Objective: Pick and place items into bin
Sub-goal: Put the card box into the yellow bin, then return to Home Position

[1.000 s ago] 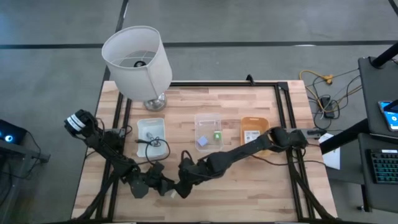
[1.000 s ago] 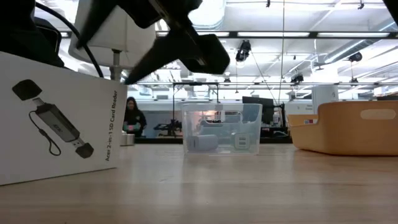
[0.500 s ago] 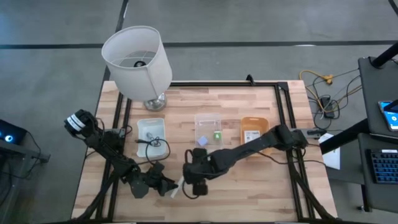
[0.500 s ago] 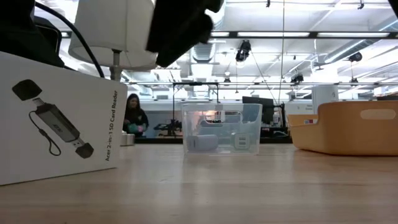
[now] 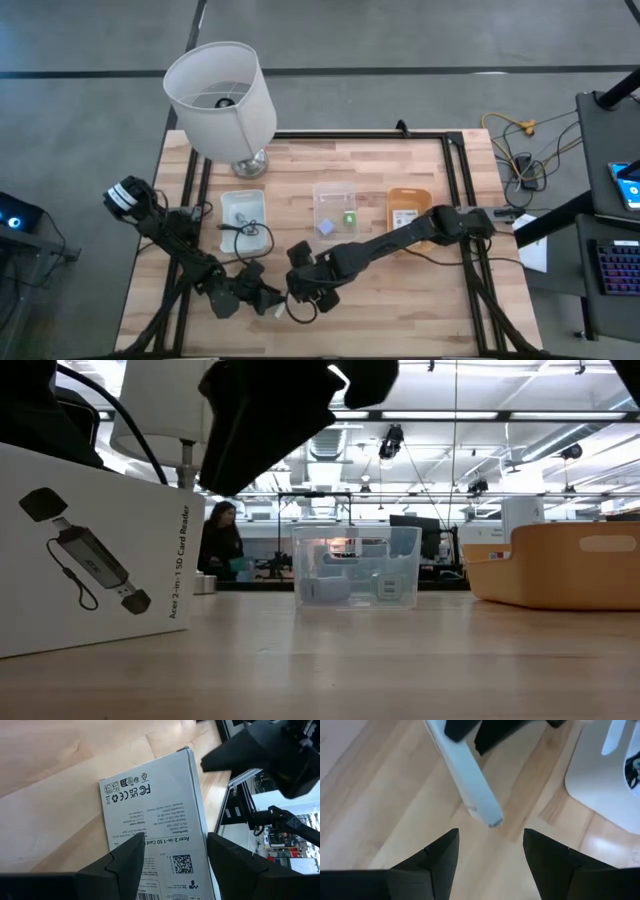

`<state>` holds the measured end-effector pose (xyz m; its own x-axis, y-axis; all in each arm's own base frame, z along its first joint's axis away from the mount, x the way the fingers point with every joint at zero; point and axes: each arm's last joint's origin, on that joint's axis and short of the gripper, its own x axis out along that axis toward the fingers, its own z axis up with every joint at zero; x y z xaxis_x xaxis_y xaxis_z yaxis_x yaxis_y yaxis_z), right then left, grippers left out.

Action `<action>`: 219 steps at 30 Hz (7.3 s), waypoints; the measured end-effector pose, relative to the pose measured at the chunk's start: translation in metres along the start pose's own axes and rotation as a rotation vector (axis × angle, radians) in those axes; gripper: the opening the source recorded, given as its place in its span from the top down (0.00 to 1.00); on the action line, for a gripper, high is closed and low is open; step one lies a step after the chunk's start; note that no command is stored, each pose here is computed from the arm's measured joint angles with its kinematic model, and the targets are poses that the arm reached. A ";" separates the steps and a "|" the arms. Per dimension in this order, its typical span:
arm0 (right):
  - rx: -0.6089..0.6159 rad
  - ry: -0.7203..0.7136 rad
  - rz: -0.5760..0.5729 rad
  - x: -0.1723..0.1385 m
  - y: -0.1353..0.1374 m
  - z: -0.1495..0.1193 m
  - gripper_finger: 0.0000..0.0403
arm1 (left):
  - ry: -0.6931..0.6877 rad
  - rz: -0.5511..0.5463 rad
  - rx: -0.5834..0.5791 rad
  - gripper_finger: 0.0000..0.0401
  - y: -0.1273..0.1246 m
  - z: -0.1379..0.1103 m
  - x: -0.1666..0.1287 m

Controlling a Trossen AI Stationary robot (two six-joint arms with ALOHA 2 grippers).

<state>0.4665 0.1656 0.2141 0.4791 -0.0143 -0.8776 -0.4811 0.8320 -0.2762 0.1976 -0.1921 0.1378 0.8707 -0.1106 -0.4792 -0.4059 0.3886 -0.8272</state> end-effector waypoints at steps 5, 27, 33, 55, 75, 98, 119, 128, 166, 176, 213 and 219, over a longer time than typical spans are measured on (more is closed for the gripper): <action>0.000 -0.011 -0.003 0.011 -0.002 0.005 0.48 | 0.001 -0.002 -0.002 0.51 0.000 0.000 0.000; -0.038 -0.064 0.084 0.033 -0.001 0.010 0.67 | 0.001 -0.013 -0.009 0.51 -0.001 0.000 0.000; -0.034 -0.065 0.088 0.033 0.000 0.010 0.81 | -0.003 -0.016 0.005 0.51 -0.002 0.001 -0.002; 0.581 0.325 -0.197 -0.105 0.011 -0.016 0.91 | -0.122 -0.118 0.243 0.51 -0.039 0.029 -0.043; 1.603 0.428 -0.600 -0.163 0.021 -0.171 0.91 | -0.119 -0.112 0.221 0.51 -0.039 0.028 -0.041; 1.685 0.698 -0.494 -0.129 0.009 -0.245 0.77 | -0.124 -0.104 0.221 0.51 -0.036 0.029 -0.040; 1.488 0.208 -0.280 -0.168 0.029 -0.175 0.45 | -0.157 -0.178 0.260 0.51 -0.052 0.036 -0.045; 1.421 -0.318 -0.092 -0.257 0.062 -0.146 0.48 | -0.389 -0.534 0.439 0.51 -0.101 0.109 -0.089; 0.845 -1.205 0.056 -0.225 0.020 -0.312 0.48 | -0.589 -0.600 0.792 0.51 -0.001 0.171 -0.133; 0.901 -1.312 -0.062 -0.202 0.044 -0.360 0.48 | -0.529 -0.582 0.733 0.51 0.045 0.155 -0.126; 0.756 -1.017 -0.242 -0.136 0.056 -0.378 0.48 | -0.435 -0.420 0.919 0.51 0.074 0.145 -0.118; 0.757 -1.011 -0.241 -0.135 0.056 -0.378 0.48 | -0.419 -0.405 0.922 0.51 0.075 0.145 -0.115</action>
<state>0.0969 0.0045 0.1693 0.9965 -0.0593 -0.0594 0.0699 0.9780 0.1966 0.1070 -0.0179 0.1734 0.9893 -0.1320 0.0620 0.1442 0.9494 -0.2791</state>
